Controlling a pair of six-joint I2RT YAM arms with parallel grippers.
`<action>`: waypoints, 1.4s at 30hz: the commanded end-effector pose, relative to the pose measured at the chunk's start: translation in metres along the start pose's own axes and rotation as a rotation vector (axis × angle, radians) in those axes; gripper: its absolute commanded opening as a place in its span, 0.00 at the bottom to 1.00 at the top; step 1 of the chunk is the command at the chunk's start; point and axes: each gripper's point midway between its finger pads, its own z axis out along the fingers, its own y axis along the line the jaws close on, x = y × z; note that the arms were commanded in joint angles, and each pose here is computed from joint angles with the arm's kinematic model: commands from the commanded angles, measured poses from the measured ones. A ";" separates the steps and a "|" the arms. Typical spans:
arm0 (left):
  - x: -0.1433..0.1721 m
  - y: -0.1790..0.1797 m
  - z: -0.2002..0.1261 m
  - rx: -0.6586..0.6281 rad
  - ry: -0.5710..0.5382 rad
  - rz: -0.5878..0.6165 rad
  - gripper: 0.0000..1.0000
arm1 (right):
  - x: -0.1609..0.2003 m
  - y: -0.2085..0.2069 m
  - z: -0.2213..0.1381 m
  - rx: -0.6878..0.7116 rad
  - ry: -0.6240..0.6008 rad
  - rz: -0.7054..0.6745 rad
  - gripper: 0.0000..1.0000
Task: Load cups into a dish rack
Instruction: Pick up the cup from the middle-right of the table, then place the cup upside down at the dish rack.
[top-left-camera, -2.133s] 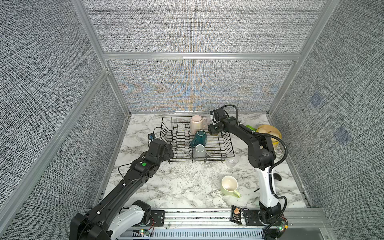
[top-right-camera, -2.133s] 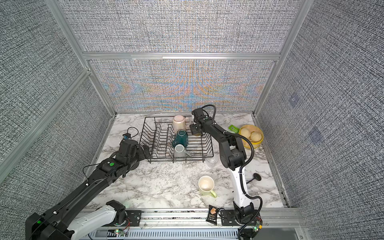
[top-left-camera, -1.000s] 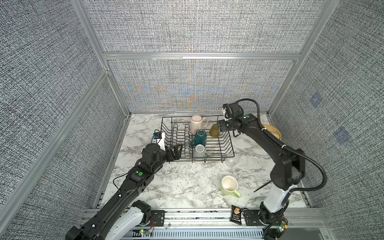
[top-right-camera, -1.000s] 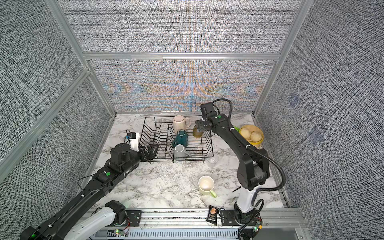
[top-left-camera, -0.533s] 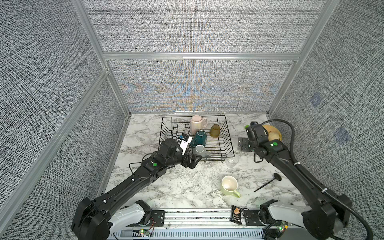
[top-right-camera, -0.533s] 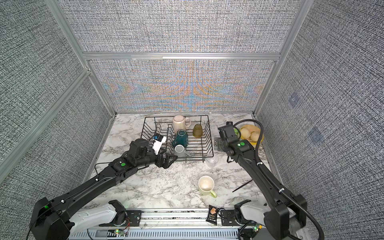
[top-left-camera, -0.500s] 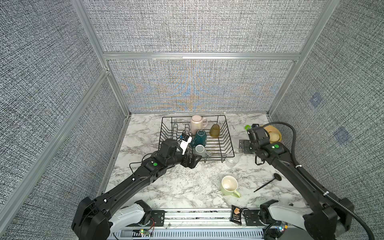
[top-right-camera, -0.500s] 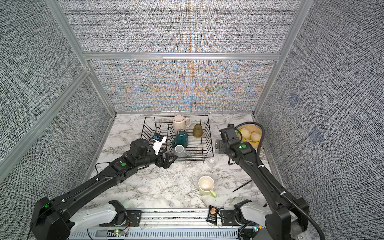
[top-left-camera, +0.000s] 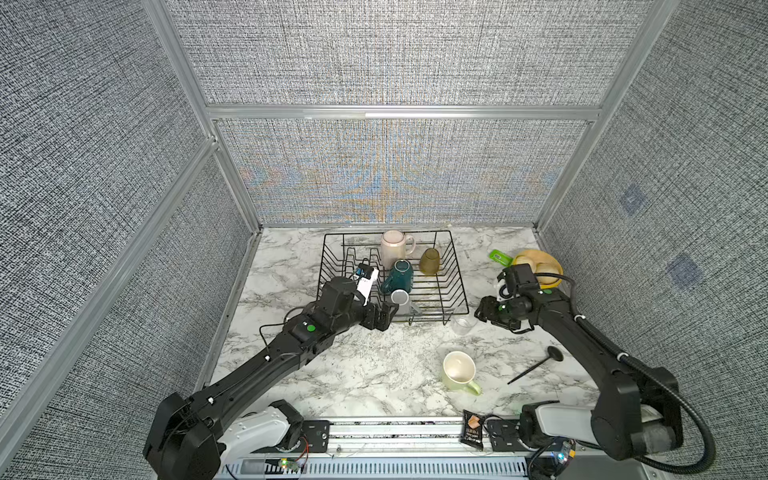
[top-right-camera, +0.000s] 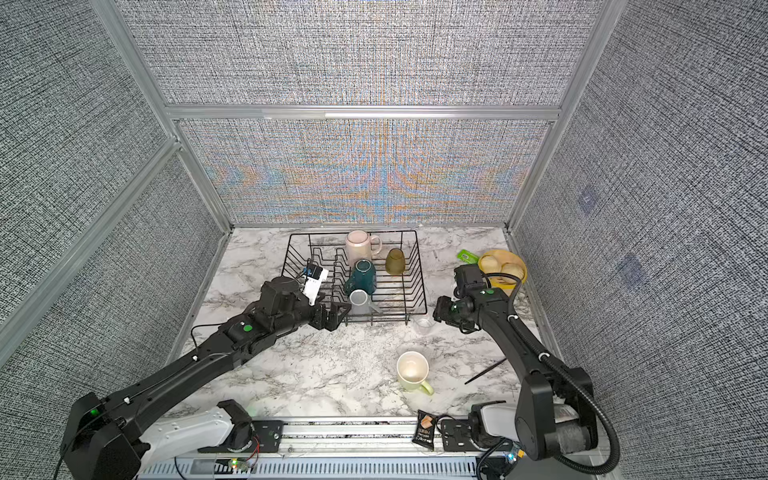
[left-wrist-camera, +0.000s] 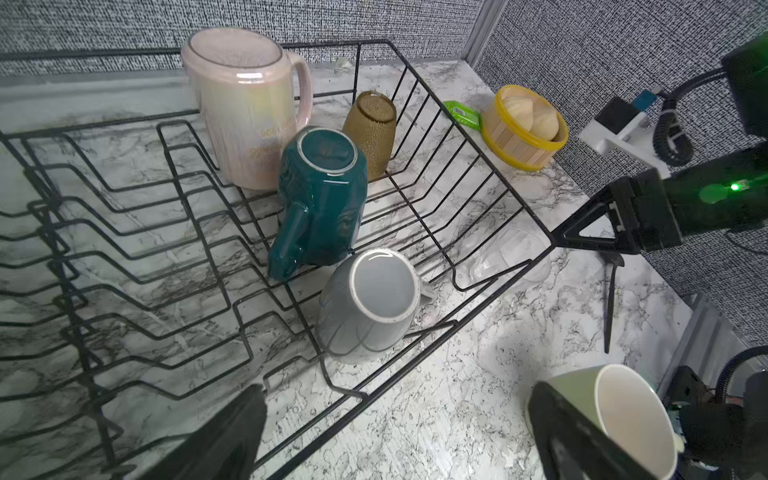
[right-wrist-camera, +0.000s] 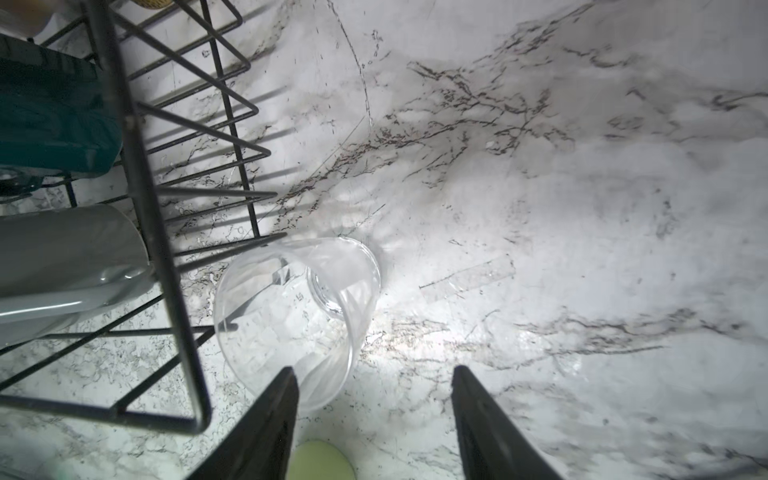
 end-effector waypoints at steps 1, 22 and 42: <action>-0.001 0.002 -0.002 -0.015 -0.012 -0.028 0.99 | -0.005 0.006 0.006 -0.044 0.003 -0.010 0.57; -0.030 -0.002 -0.013 -0.042 -0.046 -0.009 0.99 | 0.000 -0.035 0.002 0.144 -0.094 0.042 0.00; -0.097 -0.068 -0.018 0.250 -0.062 -0.160 0.99 | -0.057 0.103 -0.156 -0.701 -0.556 0.081 0.00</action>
